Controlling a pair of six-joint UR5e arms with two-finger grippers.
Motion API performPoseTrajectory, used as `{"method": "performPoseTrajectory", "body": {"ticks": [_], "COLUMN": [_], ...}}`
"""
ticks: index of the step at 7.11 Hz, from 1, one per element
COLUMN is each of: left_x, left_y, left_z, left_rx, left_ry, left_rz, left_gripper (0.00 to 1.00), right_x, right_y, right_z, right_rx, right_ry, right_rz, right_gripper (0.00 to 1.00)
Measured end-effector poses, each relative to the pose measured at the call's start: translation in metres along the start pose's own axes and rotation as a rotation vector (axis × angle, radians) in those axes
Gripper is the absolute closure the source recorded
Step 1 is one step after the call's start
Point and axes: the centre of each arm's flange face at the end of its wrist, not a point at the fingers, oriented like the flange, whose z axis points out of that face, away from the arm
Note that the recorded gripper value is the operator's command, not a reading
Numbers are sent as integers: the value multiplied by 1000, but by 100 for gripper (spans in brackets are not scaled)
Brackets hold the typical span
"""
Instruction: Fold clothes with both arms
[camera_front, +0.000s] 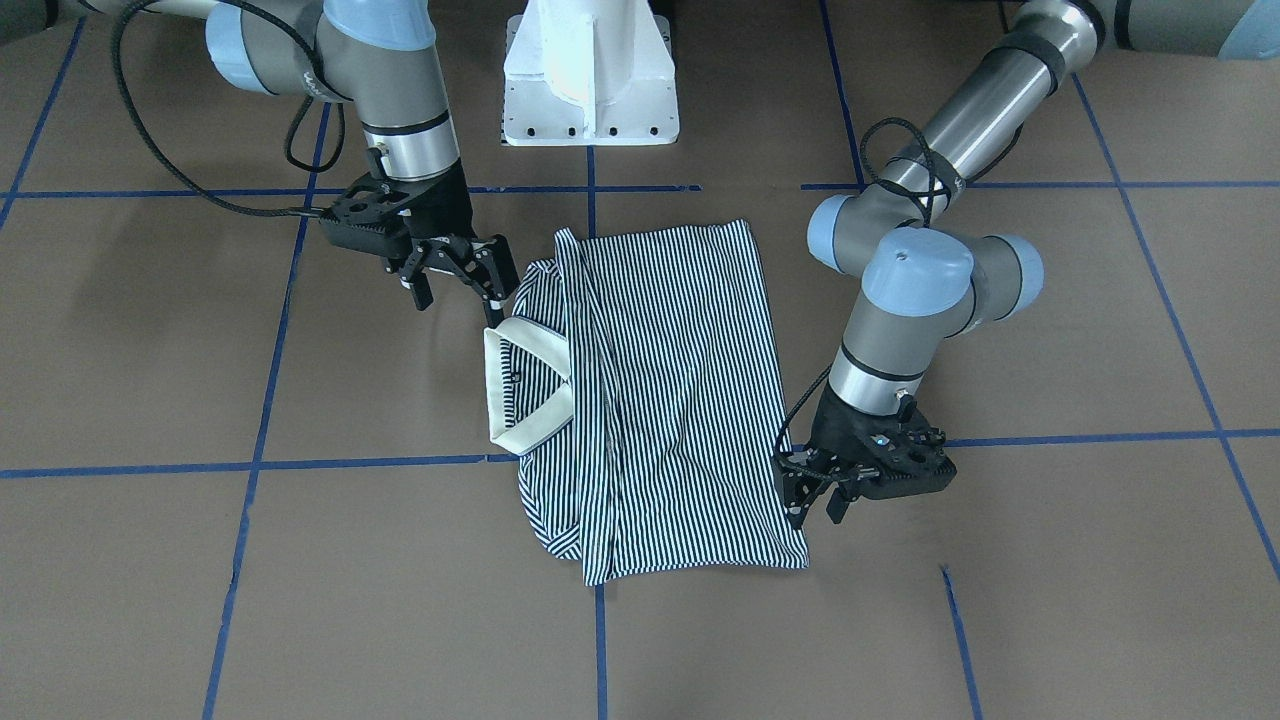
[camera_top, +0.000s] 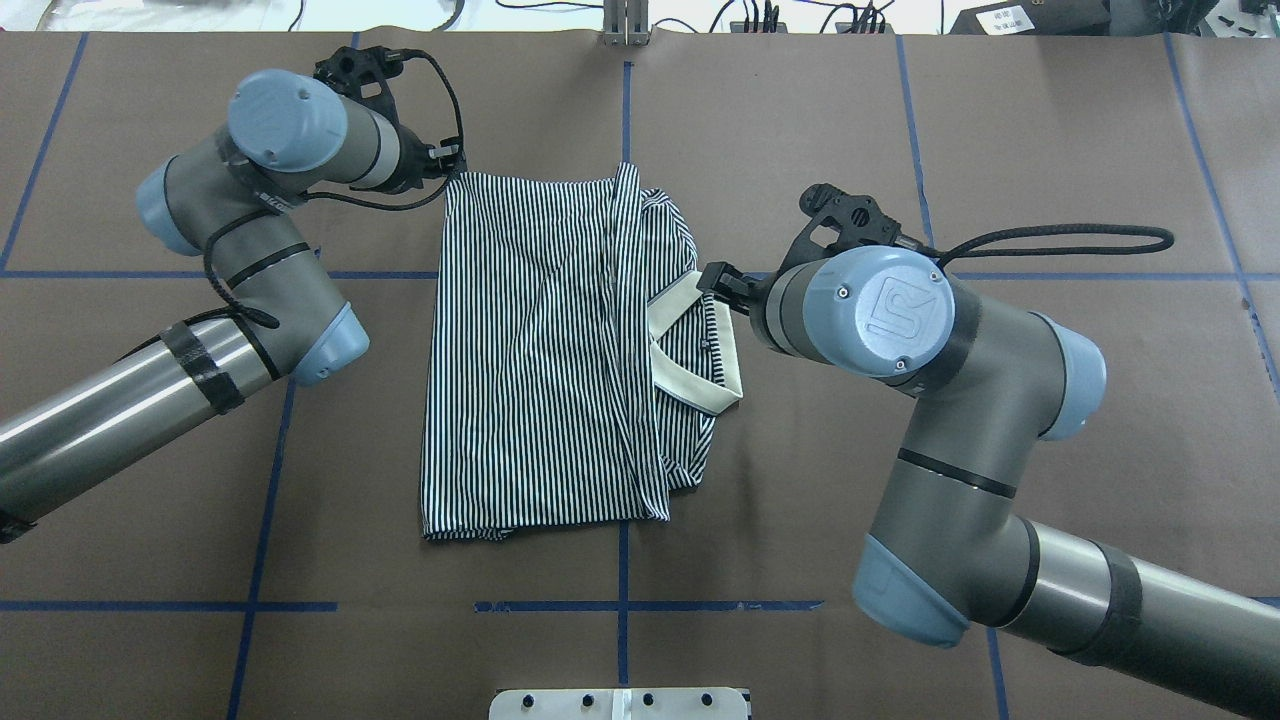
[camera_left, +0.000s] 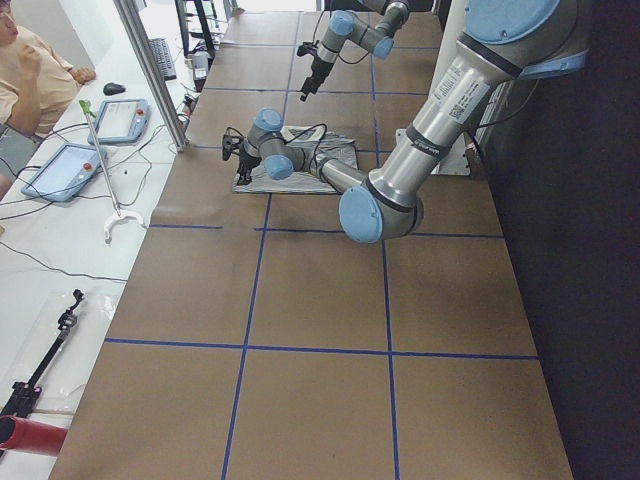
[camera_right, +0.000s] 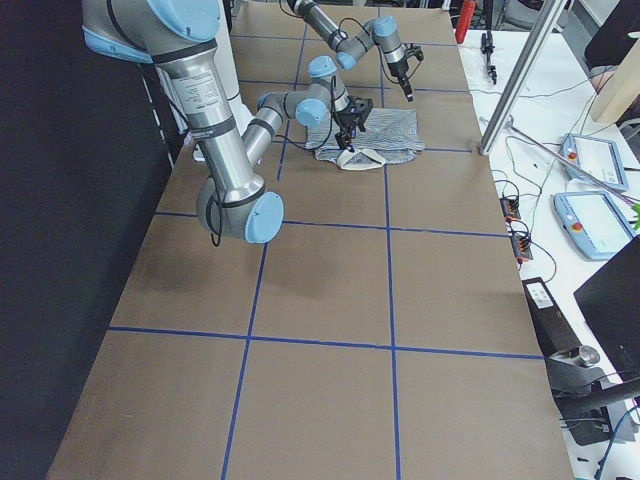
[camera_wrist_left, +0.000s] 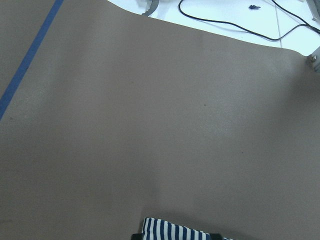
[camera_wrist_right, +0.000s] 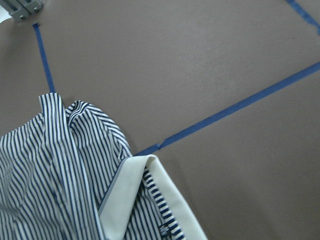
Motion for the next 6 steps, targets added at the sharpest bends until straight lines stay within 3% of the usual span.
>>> {"method": "performPoseTrajectory", "body": {"ticks": [2, 4, 6], "left_x": [-14, -17, -18], "left_y": [7, 8, 9], "left_z": [-16, -18, -18], "left_rx": [-18, -20, -21], "left_ry": [21, 22, 22], "left_rz": [0, -3, -4], "left_gripper": [46, 46, 46], "right_x": [-13, -19, -18], "right_y": [53, 103, 137], "right_z": [5, 16, 35], "right_rx": [-72, -123, -129], "right_ry": [-40, -20, 23], "right_rz": [83, 137, 142], "right_gripper": [0, 10, 16]}}
